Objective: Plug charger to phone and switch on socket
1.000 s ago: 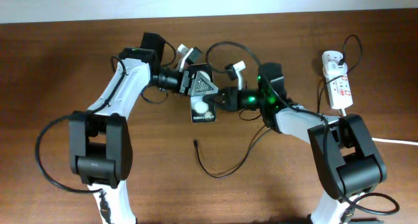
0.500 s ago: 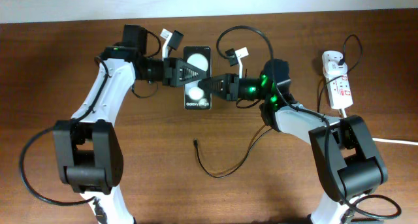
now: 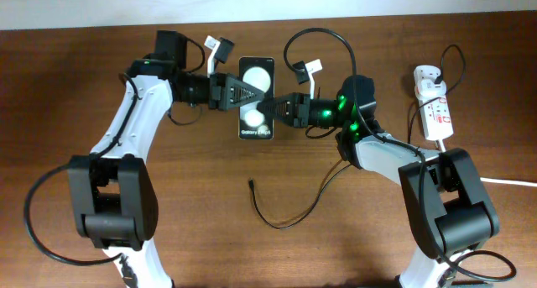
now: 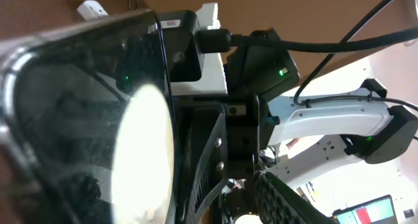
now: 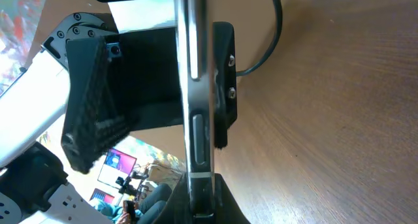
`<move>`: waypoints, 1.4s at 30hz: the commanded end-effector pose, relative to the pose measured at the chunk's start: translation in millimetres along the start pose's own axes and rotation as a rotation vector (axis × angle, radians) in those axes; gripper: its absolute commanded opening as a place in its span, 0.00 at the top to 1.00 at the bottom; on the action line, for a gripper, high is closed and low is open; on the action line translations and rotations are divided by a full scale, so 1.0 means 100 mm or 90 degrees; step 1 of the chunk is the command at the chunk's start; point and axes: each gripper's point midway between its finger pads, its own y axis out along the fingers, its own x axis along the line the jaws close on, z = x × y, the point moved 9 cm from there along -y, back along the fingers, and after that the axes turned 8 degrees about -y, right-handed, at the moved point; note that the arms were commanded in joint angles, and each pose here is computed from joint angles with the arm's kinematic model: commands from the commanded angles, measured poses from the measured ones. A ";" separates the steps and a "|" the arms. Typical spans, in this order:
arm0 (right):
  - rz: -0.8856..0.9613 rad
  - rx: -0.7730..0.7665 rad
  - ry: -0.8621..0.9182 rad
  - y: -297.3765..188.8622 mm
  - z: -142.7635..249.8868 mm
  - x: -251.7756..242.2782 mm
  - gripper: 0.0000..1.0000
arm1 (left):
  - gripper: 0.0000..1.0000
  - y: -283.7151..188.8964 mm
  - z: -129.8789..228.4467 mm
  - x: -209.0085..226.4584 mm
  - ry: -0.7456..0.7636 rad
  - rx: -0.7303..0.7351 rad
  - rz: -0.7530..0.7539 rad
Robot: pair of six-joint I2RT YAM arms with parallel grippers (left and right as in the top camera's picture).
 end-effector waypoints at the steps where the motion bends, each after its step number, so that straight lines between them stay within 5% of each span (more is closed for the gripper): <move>1: 0.026 -0.020 0.030 0.02 0.03 -0.07 0.96 | 0.55 0.14 -0.02 -0.29 0.048 0.016 0.035; 13: 0.007 0.005 0.031 0.03 0.06 -0.04 0.96 | 0.95 0.14 -0.06 -0.29 0.078 0.013 0.036; 17: 0.001 0.010 0.028 -0.03 0.05 -0.05 0.54 | 1.00 0.14 -0.06 -0.27 0.078 0.014 0.021; 21: -0.018 0.032 0.026 -0.28 -0.01 -0.09 0.42 | 1.00 0.05 -0.04 0.13 0.001 0.031 -0.298; 24: -0.065 0.095 0.016 -0.34 0.07 -0.05 0.28 | 1.00 -0.16 0.05 0.39 -0.167 -0.005 -0.566; 28: -0.054 0.137 0.083 -0.28 0.30 -0.18 0.28 | 1.00 -0.19 0.25 0.42 -0.263 0.028 -0.594; 32: 0.142 0.197 0.157 -0.19 0.86 -0.48 0.30 | 1.00 -0.17 0.59 0.66 -0.383 0.028 -0.618; 37: 0.400 0.286 0.150 -0.25 1.23 -0.68 0.29 | 1.00 0.00 0.73 0.79 -0.335 0.038 -0.892; 42: 0.478 0.301 0.156 -0.33 1.28 -0.74 0.25 | 1.00 0.23 0.89 0.85 -0.314 0.076 -0.921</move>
